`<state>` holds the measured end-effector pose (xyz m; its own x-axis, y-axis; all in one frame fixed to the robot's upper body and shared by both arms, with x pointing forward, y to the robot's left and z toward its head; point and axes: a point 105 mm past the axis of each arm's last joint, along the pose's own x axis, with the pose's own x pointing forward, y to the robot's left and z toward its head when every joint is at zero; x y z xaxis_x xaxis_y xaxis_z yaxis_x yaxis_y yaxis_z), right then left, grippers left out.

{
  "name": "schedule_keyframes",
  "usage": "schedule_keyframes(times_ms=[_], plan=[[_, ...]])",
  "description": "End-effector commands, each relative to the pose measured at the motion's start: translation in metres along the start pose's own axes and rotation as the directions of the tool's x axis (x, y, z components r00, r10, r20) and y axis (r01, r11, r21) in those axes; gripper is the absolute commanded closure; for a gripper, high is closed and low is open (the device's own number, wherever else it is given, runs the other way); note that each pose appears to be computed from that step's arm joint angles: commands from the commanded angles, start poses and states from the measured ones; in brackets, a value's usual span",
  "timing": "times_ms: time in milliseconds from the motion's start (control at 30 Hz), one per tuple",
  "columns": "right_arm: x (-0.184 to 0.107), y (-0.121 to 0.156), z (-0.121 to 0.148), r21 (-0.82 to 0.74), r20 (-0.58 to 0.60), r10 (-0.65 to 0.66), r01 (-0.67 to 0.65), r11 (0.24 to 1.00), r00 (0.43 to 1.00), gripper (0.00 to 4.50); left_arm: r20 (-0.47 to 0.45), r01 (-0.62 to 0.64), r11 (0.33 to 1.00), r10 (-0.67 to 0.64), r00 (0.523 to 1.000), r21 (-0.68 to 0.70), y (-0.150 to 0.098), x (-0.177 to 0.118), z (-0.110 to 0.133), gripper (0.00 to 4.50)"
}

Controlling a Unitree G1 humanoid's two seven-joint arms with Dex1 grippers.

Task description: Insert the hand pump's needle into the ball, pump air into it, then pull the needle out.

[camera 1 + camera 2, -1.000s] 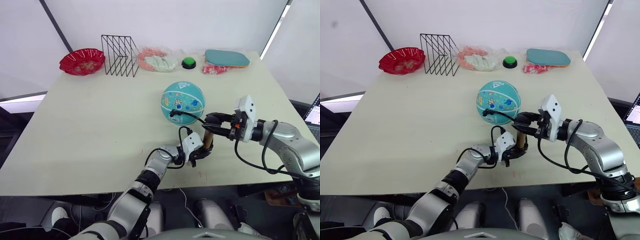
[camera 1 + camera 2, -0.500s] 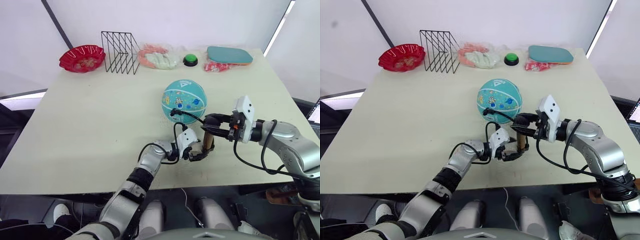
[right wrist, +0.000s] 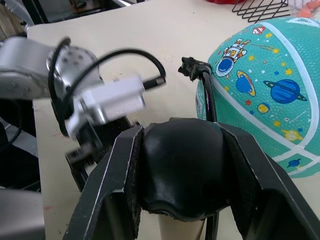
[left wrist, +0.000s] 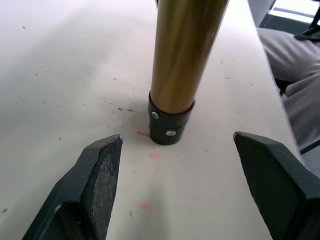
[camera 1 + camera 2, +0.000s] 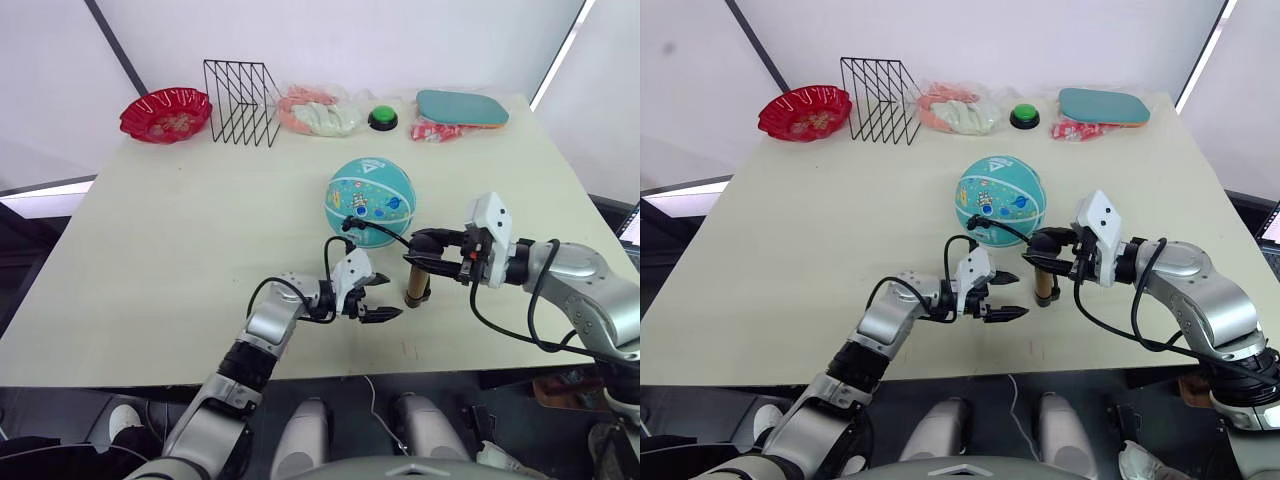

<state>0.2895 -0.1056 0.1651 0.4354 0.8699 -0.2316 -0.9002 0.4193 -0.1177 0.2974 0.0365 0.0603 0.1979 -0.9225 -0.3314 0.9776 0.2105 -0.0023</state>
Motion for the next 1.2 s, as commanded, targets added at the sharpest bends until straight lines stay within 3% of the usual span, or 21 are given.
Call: schedule_keyframes(times_ms=[33, 233, 500, 800, 1200], plan=[[-0.006, -0.005, -0.002, -0.023, -0.059, -0.035, 0.034, 0.999, 0.998, 2.86, 0.043, 0.002, 1.0, -0.003, 0.999, 0.025, -0.003, -0.015, 0.014, 0.7], [-0.008, -0.002, 0.014, -0.134, -0.083, -0.017, 0.006, 0.991, 0.996, 2.86, 0.08, -0.019, 1.0, 0.018, 0.997, 0.015, -0.006, -0.049, 0.016, 0.7], [-0.011, 0.002, 0.035, -0.288, -0.131, -0.013, -0.025, 0.957, 0.991, 2.86, 0.214, -0.002, 0.999, 0.01, 0.977, -0.041, -0.019, -0.097, 0.03, 0.7], [-0.016, 0.01, 0.047, -0.463, -0.223, -0.011, -0.095, 0.881, 0.975, 2.86, 0.215, -0.044, 0.996, 0.059, 0.975, -0.072, -0.024, -0.129, 0.029, 0.7], [-0.012, -0.017, 0.004, -0.666, -0.386, -0.075, -0.222, 0.712, 0.919, 2.86, 0.247, -0.111, 0.99, 0.128, 0.96, -0.082, -0.017, -0.131, 0.041, 0.7]])
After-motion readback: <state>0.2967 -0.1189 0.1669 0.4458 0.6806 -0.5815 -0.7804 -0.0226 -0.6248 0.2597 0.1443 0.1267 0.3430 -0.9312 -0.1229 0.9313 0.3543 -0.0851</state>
